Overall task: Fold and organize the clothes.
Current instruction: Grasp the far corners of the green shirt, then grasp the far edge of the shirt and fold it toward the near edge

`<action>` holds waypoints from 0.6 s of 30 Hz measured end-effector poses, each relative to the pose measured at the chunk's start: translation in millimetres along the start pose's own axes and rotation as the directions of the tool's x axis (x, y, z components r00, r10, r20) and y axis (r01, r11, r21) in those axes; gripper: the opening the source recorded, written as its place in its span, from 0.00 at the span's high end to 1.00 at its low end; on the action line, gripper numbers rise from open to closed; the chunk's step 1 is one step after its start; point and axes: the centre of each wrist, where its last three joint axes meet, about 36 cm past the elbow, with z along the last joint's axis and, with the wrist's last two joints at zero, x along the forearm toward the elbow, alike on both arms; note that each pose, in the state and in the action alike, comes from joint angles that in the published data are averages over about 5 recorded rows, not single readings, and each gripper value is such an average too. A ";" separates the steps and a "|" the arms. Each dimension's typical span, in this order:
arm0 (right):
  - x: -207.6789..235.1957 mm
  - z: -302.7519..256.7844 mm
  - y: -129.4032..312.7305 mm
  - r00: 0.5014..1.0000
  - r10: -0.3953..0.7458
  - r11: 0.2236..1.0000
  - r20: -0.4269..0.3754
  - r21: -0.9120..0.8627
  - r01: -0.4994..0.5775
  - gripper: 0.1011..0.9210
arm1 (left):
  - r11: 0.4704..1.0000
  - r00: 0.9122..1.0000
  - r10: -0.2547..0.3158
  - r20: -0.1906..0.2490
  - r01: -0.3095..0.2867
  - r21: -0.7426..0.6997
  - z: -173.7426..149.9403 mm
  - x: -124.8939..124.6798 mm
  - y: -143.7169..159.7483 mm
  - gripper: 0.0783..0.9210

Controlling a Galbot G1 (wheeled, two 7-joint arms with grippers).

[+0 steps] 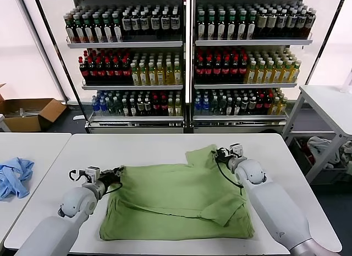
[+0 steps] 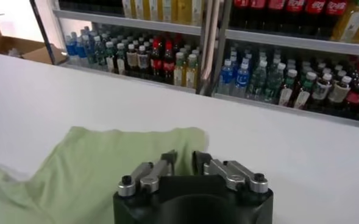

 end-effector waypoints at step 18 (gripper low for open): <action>37.6 -15.4 3.8 0.995 -0.013 1.000 0.095 -0.007 0.013 0.99 | 0.999 0.996 0.039 0.077 -0.036 -0.035 -12.5 24.9 -11.5 0.99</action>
